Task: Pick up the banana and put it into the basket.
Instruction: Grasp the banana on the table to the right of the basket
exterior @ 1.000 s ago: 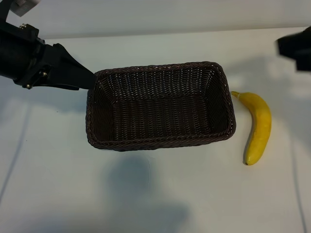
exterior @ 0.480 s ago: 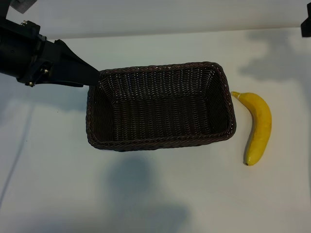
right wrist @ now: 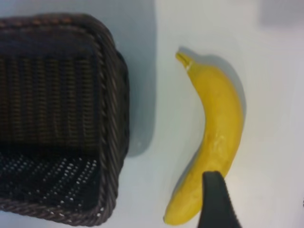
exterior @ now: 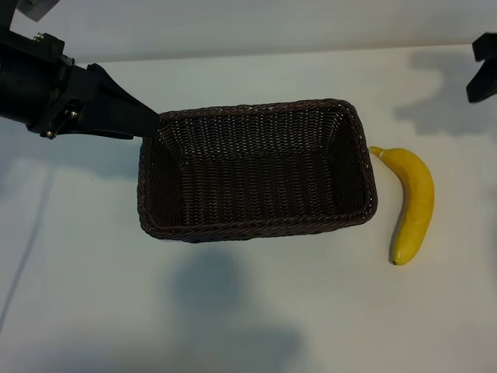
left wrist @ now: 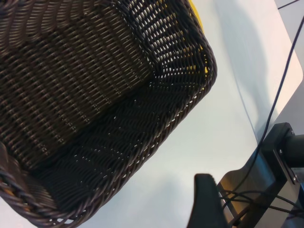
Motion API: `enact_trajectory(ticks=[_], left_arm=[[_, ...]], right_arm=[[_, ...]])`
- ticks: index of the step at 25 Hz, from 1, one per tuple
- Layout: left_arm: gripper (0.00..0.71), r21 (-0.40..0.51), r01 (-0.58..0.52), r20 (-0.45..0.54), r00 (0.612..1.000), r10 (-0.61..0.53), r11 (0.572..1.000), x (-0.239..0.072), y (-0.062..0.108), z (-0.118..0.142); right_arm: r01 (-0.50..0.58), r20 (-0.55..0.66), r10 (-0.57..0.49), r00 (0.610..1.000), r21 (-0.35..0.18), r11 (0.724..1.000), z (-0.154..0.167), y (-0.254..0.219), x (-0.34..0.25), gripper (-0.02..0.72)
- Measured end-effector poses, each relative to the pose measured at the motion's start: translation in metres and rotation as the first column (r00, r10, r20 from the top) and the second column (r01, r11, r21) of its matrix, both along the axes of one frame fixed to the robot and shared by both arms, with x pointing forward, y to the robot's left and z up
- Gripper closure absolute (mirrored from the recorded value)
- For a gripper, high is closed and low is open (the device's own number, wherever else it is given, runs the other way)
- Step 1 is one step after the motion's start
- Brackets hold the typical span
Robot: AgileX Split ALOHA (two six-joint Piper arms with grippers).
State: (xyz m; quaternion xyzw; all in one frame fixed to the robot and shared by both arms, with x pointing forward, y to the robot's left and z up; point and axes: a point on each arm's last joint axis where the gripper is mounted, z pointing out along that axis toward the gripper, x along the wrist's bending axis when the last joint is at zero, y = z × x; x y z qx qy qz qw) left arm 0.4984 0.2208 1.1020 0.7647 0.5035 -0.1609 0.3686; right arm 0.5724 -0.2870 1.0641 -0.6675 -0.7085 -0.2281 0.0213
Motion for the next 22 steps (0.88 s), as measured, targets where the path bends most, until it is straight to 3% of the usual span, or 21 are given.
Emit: enact_trajectory(ticks=[10, 19, 22], left_arm=[[0.194, -0.01, 0.0, 0.001, 1.0, 0.0, 1.0, 0.0, -0.001, 0.001], [0.194, -0.018, 0.015, 0.018, 1.0, -0.014, 1.0, 0.0, -0.001, 0.001], [0.194, -0.018, 0.015, 0.018, 1.0, -0.014, 1.0, 0.0, -0.001, 0.001]], right_arm=[[-0.007, -0.141, 0.003, 0.99, -0.026, 1.0, -0.039, -0.004, 0.013, 0.262], [0.006, -0.116, -0.012, 0.993, -0.05, 0.999, -0.067, 0.002, 0.028, 0.265], [-0.005, -0.16, -0.002, 0.987, -0.049, 0.999, -0.081, 0.005, 0.026, 0.265]])
